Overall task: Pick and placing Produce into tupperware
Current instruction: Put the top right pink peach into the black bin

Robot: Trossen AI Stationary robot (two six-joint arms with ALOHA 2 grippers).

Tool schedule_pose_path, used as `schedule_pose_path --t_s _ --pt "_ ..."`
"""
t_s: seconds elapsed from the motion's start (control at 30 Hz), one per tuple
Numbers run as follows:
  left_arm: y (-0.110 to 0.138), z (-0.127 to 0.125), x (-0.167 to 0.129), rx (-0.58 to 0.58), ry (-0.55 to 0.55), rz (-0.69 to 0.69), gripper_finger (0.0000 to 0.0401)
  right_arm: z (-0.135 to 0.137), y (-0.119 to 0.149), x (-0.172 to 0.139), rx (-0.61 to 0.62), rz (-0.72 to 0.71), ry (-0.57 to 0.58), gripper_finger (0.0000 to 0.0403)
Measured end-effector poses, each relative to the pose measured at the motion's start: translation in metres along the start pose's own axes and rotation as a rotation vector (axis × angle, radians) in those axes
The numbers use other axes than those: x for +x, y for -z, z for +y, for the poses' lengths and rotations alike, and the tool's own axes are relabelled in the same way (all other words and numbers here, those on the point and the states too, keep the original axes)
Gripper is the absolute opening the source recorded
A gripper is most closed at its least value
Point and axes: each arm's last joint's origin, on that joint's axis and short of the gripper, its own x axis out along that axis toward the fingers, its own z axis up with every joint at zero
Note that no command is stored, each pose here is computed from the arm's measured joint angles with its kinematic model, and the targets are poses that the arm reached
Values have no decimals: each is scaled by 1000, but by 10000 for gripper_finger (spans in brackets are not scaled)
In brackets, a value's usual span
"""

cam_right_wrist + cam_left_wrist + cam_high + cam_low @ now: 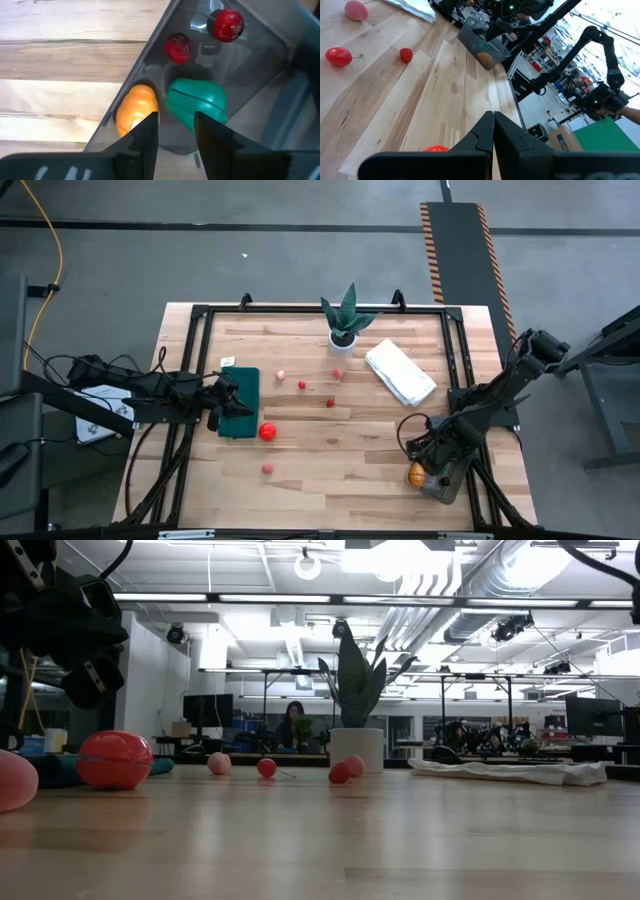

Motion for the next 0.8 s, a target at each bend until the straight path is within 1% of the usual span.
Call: schedule_pose_path --t_s 0.47,0.8 --pt "0 0 0 0 0 0 1 -6 4 -61 -6 42 -60 117" --pt "0 0 0 0 0 0 1 -18 2 -109 -15 33 -56 117"
